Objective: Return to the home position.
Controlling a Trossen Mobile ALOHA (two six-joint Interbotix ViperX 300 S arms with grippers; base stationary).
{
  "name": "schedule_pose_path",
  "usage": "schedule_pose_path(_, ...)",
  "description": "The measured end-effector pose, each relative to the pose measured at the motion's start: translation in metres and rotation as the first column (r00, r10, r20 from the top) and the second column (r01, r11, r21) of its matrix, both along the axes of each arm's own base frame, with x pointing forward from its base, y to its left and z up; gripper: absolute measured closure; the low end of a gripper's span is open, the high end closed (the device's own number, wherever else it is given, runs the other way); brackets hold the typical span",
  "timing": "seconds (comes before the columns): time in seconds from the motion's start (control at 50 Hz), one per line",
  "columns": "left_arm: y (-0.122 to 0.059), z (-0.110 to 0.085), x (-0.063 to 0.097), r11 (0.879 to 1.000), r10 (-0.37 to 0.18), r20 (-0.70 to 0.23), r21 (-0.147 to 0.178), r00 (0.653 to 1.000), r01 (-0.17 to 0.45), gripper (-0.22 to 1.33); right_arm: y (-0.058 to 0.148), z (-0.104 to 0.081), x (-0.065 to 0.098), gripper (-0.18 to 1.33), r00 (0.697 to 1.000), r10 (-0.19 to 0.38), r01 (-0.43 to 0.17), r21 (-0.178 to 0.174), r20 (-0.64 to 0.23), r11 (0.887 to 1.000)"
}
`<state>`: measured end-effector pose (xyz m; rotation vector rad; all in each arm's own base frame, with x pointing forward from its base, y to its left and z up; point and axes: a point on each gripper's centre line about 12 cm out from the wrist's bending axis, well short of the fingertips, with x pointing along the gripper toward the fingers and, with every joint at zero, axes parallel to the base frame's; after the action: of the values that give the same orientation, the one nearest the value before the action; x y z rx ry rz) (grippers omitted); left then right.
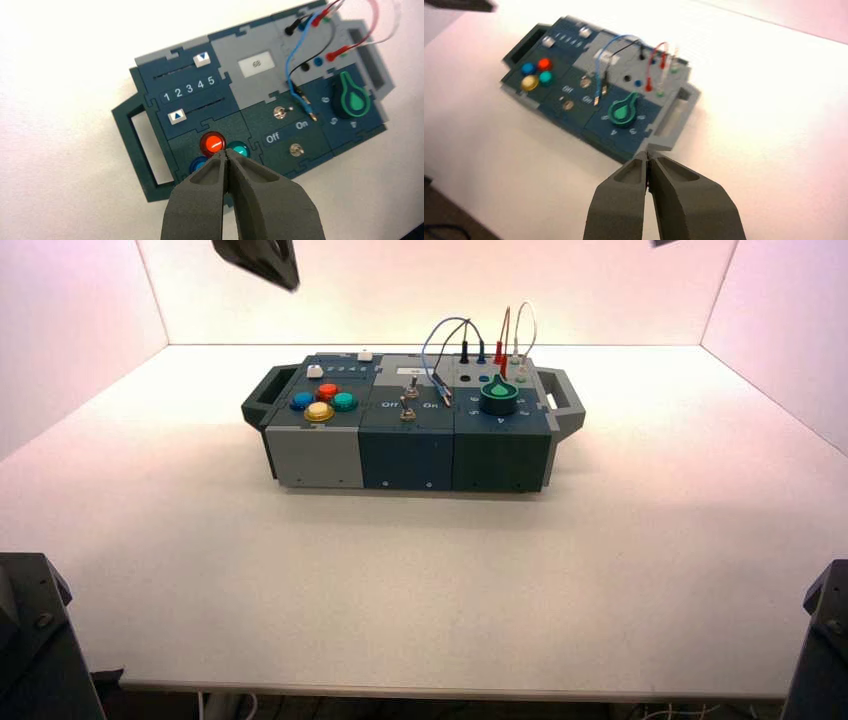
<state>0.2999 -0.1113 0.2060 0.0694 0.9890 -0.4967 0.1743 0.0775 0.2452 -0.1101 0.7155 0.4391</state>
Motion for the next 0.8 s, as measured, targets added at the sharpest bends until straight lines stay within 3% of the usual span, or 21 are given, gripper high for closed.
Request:
schedule_pose_path(0.16,0.006,0.016,-0.020,1.000,0.007,0.054,-0.018,0.999,-0.006,1.28,-0.013,0.005,-0.003,1.29,0.998,-0.060,0.059,0.010,0.021,0.998)
schedule_pose_path(0.44,0.025,0.038,-0.056,0.998,0.051,0.177,-0.049,0.983,-0.043,1.28,-0.016,0.007,-0.006,1.29,0.996,-0.079,0.078,0.028,0.036,0.997)
schedule_pose_path(0.66,0.052,0.059,-0.087,0.987,0.153,0.345,-0.095,0.926,-0.128,1.28,-0.017,0.006,-0.005,1.29,0.994,-0.098,0.095,0.042,0.057,0.995)
schedule_pose_path(0.8,0.062,0.066,-0.101,0.980,0.194,0.400,-0.112,0.896,-0.163,1.28,-0.022,0.005,-0.002,1.29,0.989,-0.133,0.130,0.048,0.065,0.990)
